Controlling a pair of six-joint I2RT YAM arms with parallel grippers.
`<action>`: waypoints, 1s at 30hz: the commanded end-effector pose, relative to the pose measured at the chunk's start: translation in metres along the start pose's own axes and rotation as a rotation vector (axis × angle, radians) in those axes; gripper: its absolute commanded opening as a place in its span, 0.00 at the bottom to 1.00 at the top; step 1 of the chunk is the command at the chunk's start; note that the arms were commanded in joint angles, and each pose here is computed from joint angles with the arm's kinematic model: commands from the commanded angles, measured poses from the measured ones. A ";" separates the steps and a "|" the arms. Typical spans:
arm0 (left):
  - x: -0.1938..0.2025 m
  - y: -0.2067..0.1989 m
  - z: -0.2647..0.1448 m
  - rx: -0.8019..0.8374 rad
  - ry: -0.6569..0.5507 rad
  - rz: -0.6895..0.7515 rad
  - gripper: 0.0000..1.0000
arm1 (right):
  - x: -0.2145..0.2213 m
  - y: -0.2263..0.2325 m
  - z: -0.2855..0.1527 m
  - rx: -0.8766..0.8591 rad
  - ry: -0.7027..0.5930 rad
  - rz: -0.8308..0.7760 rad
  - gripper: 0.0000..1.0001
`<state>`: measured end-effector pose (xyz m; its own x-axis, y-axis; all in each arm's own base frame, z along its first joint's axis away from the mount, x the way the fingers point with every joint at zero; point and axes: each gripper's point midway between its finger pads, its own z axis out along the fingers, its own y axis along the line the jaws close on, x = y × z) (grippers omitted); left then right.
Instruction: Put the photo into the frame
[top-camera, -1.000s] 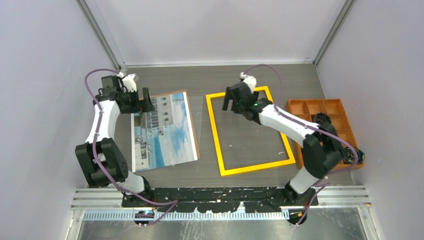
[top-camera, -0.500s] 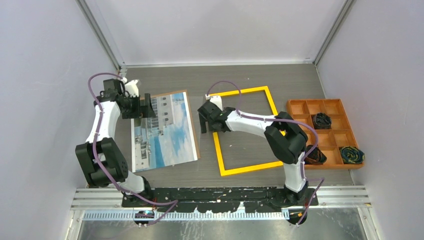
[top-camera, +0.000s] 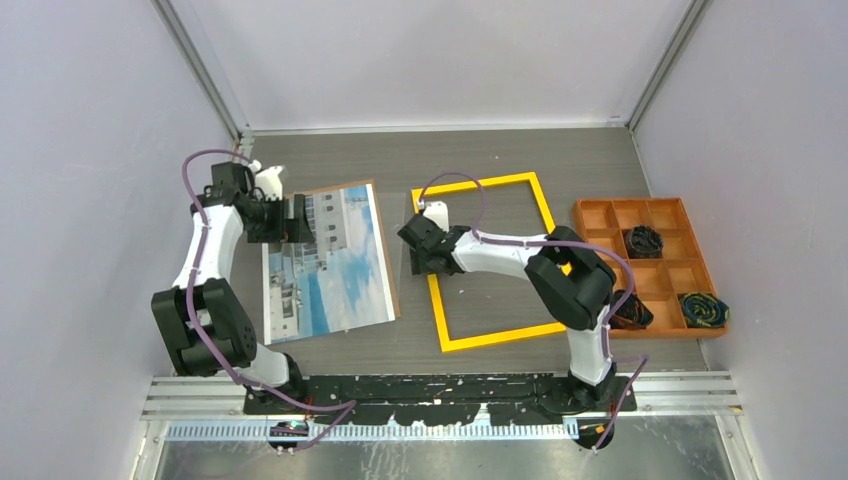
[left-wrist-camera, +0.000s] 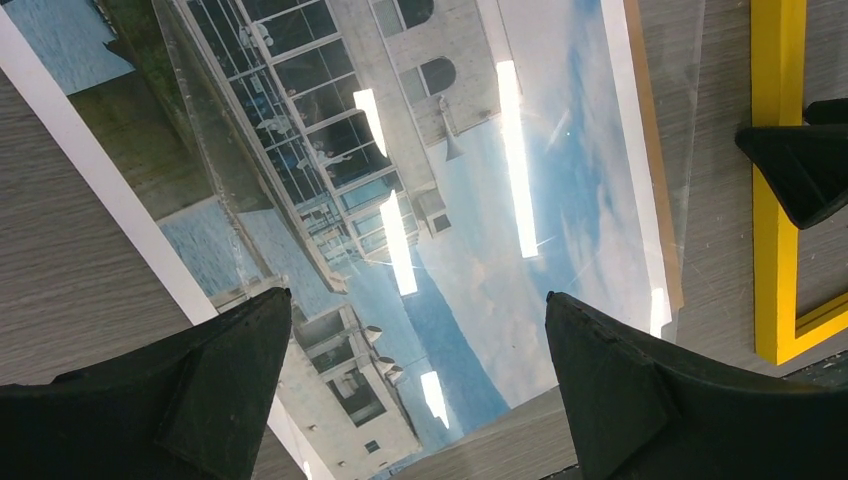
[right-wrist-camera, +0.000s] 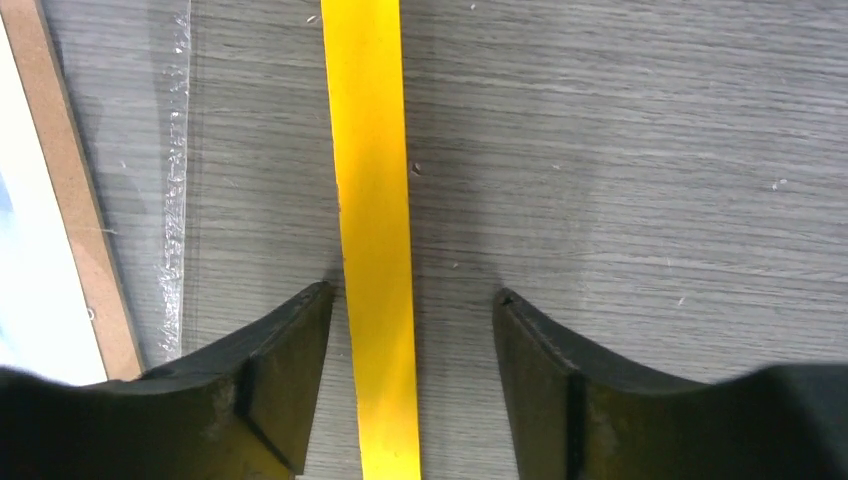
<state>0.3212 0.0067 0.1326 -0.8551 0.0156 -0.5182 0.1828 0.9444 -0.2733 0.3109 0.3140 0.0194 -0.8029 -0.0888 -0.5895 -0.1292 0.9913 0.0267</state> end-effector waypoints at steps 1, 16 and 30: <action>-0.002 -0.012 -0.005 0.002 0.000 0.051 1.00 | 0.024 0.002 -0.003 -0.012 0.036 0.038 0.58; -0.008 -0.038 0.002 0.031 0.084 0.075 1.00 | -0.076 0.051 -0.097 -0.199 -0.068 0.222 0.14; -0.015 -0.055 -0.012 0.091 0.075 0.060 1.00 | -0.161 0.111 -0.232 -0.625 -0.108 0.424 0.10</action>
<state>0.3177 -0.0342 0.1455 -0.8870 0.1117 -0.4480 0.2601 0.9226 -0.2849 0.3037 0.4053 0.2215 -0.8136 0.2498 -0.5250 -0.1000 0.8294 0.5496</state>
